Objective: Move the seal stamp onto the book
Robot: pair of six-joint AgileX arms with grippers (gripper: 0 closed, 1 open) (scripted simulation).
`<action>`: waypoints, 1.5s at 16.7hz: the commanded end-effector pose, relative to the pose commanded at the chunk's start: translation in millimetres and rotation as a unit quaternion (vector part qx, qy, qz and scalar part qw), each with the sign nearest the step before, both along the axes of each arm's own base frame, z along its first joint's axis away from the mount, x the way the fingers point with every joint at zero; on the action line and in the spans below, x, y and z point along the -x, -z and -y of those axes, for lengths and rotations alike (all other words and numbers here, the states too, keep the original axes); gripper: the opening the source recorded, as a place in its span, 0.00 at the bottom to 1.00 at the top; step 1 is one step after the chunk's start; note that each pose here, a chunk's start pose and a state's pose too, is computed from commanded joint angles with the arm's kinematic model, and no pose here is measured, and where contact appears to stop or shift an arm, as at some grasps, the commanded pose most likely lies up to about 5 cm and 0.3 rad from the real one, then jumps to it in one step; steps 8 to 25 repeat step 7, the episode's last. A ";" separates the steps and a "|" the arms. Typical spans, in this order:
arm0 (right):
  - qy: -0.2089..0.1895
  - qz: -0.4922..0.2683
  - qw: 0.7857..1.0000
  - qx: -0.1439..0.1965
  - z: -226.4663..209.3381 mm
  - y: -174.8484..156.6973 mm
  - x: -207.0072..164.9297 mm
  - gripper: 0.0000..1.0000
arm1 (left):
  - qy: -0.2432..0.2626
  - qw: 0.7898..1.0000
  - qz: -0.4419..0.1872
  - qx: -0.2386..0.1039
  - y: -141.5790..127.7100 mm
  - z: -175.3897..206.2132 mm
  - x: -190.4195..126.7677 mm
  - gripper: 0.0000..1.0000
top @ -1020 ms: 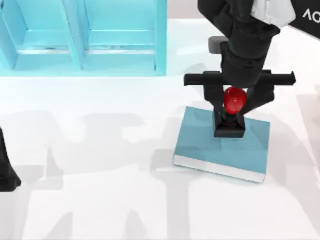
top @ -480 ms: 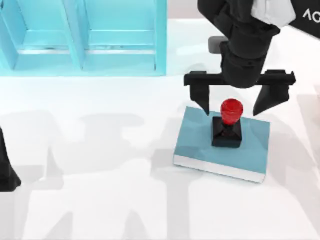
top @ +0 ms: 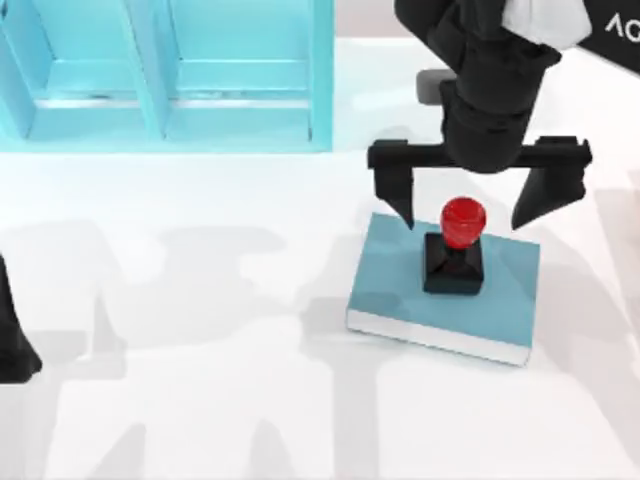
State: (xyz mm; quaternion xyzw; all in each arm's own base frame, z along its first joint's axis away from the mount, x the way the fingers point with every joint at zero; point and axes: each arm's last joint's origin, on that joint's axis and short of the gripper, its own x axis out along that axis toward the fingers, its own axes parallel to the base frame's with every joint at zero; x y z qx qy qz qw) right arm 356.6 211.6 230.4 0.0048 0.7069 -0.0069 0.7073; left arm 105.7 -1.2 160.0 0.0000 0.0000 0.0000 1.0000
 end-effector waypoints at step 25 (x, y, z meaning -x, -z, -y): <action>0.000 0.001 1.000 -0.001 0.3 -26.4 0.2 1.00 | 0.000 1.000 0.000 0.000 0.0 0.0 0.0 1.00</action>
